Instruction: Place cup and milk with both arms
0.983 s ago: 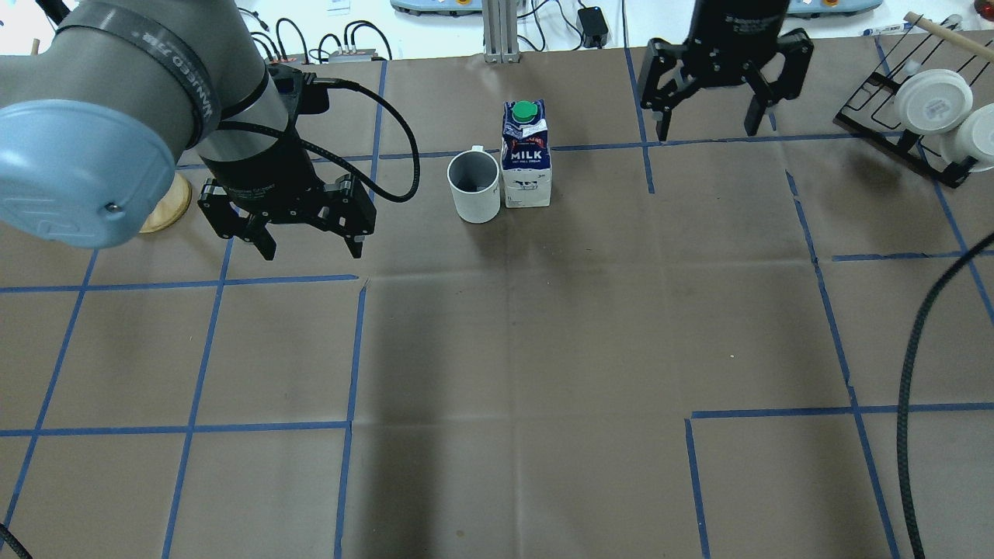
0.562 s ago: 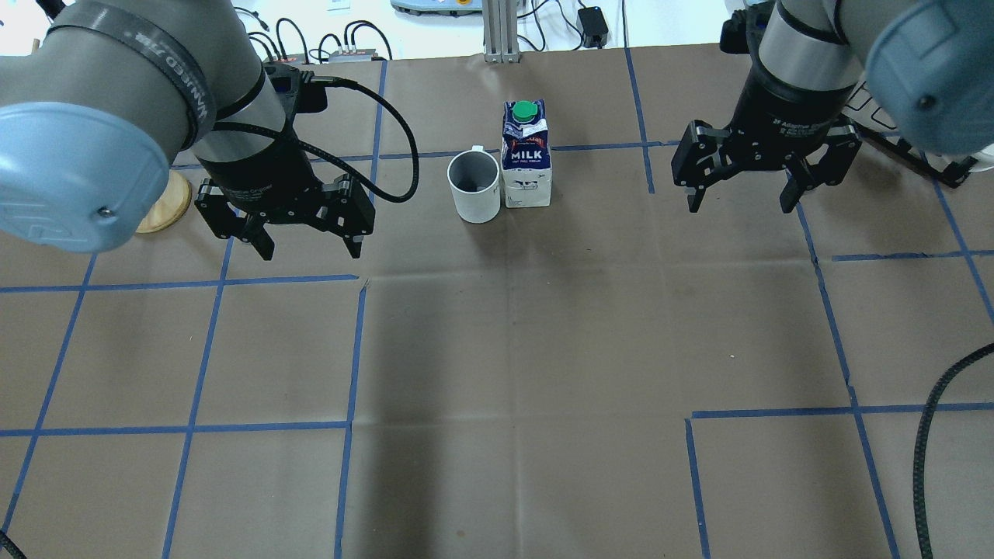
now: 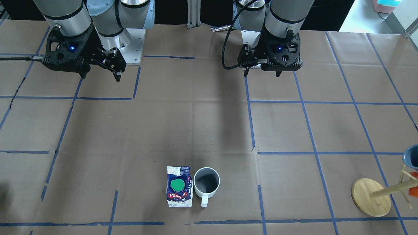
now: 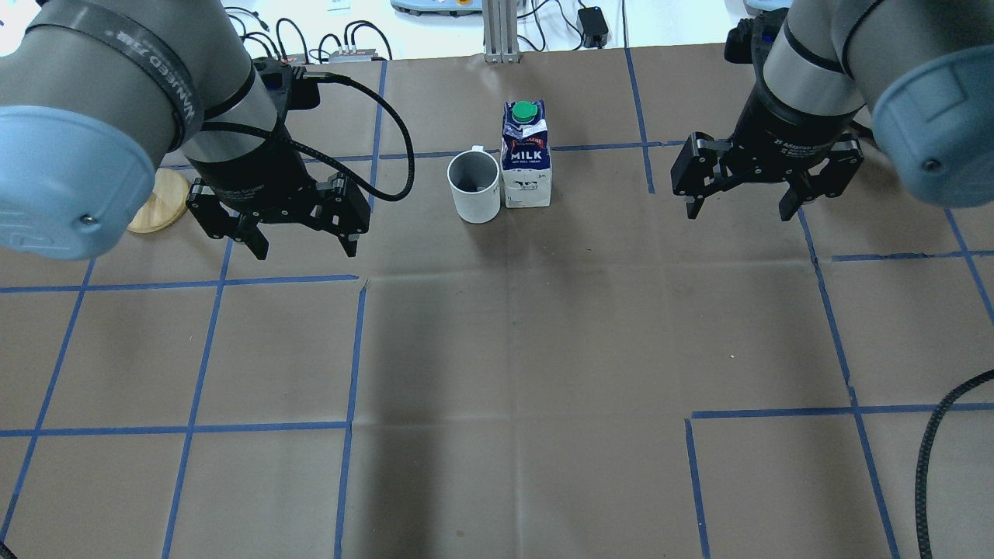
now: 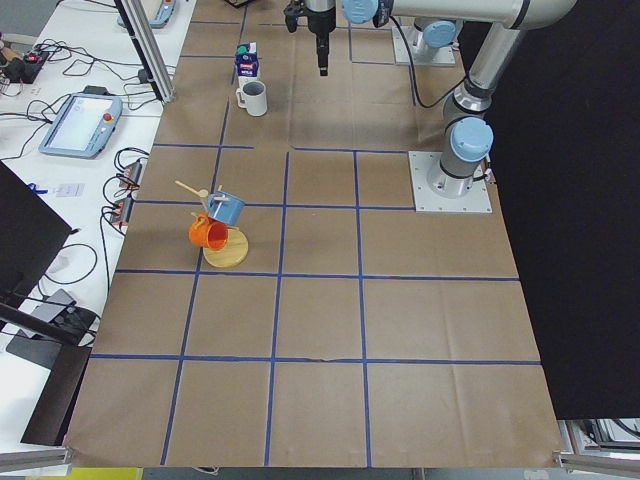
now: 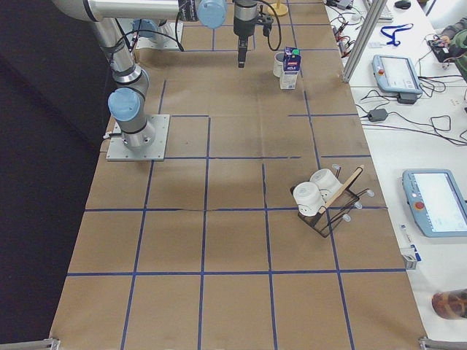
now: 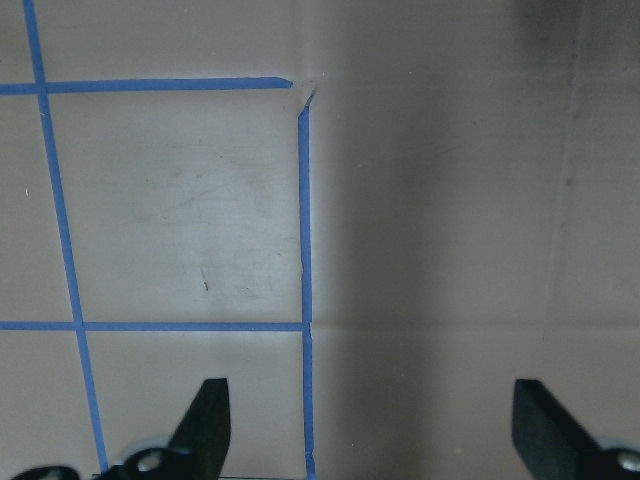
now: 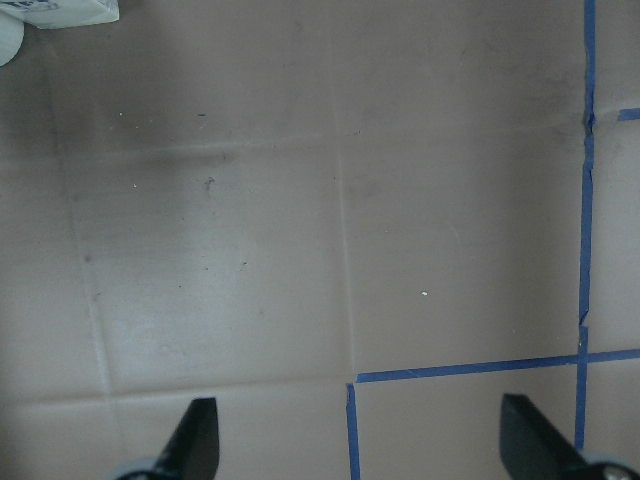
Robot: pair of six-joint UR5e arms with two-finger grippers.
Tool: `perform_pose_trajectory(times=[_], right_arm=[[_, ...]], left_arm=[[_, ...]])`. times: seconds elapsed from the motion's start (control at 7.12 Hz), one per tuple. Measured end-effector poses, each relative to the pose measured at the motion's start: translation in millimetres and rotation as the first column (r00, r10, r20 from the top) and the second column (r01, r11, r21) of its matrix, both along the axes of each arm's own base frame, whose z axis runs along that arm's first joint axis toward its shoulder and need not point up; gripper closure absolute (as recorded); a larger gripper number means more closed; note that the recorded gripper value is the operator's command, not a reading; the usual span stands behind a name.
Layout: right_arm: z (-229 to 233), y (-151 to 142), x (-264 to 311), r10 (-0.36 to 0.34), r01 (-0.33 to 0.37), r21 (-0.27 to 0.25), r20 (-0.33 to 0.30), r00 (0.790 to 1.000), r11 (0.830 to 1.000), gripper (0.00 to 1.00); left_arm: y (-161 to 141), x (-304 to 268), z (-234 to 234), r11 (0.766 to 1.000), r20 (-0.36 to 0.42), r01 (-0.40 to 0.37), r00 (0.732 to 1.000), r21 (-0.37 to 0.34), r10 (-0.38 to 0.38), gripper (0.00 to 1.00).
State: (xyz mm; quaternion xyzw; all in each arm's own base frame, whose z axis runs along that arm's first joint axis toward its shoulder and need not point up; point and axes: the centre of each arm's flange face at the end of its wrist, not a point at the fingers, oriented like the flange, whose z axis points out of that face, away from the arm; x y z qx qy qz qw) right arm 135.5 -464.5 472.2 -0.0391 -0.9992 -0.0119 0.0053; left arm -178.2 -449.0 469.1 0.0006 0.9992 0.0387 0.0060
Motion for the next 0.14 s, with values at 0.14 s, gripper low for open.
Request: perform_pose_trajectory(times=[0.14], right_arm=[[0.4, -0.2, -0.1, 0.000, 0.000, -0.003, 0.000, 1.000, 1.000, 0.00]], left_arm=[[-0.1, 0.4, 0.7, 1.000, -0.001, -0.001, 1.000, -0.002, 0.001, 0.00]])
